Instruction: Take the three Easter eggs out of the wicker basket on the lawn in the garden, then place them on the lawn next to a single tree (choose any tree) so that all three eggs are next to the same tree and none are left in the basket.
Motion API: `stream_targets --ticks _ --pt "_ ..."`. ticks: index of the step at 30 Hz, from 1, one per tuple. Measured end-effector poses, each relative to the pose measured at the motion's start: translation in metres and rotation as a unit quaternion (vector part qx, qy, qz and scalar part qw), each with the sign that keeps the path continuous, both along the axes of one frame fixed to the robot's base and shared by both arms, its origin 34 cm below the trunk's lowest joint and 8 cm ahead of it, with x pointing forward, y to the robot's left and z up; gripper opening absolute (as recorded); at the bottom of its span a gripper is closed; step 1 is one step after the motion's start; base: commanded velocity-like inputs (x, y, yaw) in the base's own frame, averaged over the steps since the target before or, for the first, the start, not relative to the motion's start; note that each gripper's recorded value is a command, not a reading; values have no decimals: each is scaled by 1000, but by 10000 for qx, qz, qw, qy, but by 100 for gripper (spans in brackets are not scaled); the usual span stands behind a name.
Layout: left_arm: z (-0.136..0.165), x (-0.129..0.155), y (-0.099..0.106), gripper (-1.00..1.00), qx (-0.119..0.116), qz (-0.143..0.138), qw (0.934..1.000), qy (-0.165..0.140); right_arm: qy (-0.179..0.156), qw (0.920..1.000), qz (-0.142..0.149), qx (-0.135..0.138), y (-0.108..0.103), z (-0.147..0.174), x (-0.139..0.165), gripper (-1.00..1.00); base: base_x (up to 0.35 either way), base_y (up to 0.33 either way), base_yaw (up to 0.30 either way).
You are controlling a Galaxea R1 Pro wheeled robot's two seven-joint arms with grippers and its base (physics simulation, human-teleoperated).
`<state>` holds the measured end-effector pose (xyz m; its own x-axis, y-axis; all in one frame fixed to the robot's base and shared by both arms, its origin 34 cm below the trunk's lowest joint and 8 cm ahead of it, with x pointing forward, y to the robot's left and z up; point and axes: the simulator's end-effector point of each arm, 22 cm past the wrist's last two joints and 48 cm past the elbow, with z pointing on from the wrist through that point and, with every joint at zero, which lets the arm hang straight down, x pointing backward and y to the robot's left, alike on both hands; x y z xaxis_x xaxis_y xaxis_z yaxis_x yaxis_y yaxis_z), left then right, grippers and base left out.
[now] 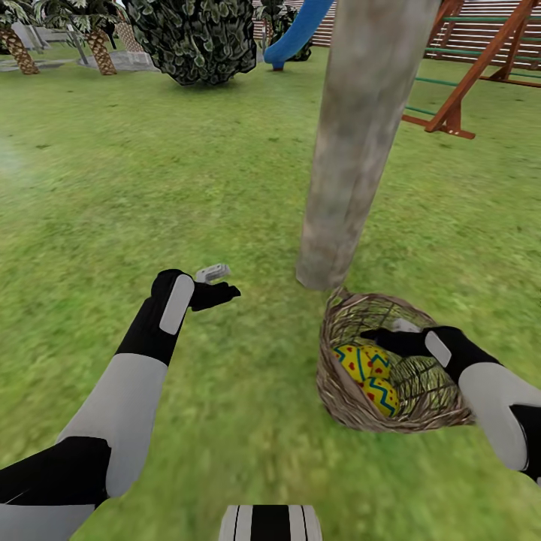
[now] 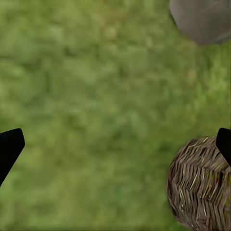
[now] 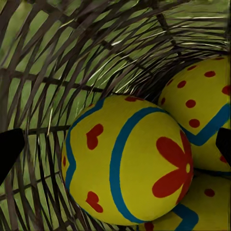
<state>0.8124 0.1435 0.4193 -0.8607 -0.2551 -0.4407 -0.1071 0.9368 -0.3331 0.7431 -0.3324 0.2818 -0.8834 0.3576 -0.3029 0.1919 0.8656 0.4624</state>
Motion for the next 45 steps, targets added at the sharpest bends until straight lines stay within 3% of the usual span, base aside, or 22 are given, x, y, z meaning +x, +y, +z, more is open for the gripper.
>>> stream_targets --ticks 8,11,22,31,45 --pt "2 1 -6 100 -75 -15 10000 -23 20 9999 -107 27 -12 1 -3 100 0 -50 0" --pt "3 0 -9 100 -77 -34 10000 -25 11 9999 -75 130 0 -1 -3 100 0 0 0" --pt "5 -1 -19 100 -130 -73 9999 -32 67 9999 -77 0 -1 -5 -5 100 0 0 0" --pt "-23 -4 -18 100 -121 -67 9998 153 254 9996 -75 -3 -1 -30 -13 100 0 0 0" --pt "-32 -5 -18 100 -125 -66 9997 213 311 9995 -78 6 -1 -38 -16 100 0 0 0"
